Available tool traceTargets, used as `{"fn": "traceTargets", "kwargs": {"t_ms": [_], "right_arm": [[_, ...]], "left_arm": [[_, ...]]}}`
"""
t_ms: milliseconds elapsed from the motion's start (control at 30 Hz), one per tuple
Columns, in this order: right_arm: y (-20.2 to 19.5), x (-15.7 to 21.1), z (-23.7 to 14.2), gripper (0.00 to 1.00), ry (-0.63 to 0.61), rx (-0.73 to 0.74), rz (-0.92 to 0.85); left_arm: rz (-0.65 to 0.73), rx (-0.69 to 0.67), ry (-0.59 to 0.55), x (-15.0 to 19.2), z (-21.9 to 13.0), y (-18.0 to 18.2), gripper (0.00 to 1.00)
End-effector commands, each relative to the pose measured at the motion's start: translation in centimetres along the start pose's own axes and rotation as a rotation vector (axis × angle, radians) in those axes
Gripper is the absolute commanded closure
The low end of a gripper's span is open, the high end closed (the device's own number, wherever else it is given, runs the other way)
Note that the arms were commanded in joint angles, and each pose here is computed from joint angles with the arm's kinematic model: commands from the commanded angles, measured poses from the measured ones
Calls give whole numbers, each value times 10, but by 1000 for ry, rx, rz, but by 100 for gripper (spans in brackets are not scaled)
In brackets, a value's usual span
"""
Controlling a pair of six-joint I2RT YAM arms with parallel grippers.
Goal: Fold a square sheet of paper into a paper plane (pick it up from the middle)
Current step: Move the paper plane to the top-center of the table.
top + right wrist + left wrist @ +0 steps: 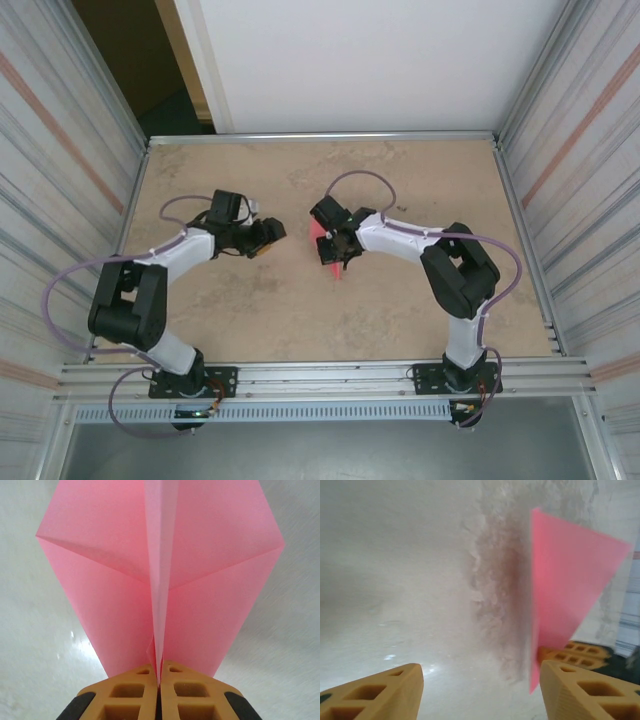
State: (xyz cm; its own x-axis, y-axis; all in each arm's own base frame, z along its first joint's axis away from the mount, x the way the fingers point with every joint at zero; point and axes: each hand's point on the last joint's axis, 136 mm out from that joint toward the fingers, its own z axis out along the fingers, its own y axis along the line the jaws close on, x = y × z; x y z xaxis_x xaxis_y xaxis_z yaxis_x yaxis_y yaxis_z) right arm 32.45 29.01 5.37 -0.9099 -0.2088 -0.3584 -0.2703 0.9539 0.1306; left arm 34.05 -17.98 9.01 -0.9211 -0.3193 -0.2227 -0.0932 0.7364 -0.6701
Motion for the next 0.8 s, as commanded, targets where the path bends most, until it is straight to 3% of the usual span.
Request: {"fn": "traceTargets", "kwargs": {"t_ms": [0,167,300,767], "right_arm": [[-18,-31,-3,91,-49,47,69],[-39,-55,8,92,-41,90,104],[-51,-66,14,92,-29,96,134],[-75,-64,41,83,45,117,171]], "left_arm": [[14,-104,-16,8,-13,24,28],[37,-135,-50,10,-21,30,12],[47,-148,-59,12,-23,34,6],[39,-135,-52,11,-19,33,1]]}}
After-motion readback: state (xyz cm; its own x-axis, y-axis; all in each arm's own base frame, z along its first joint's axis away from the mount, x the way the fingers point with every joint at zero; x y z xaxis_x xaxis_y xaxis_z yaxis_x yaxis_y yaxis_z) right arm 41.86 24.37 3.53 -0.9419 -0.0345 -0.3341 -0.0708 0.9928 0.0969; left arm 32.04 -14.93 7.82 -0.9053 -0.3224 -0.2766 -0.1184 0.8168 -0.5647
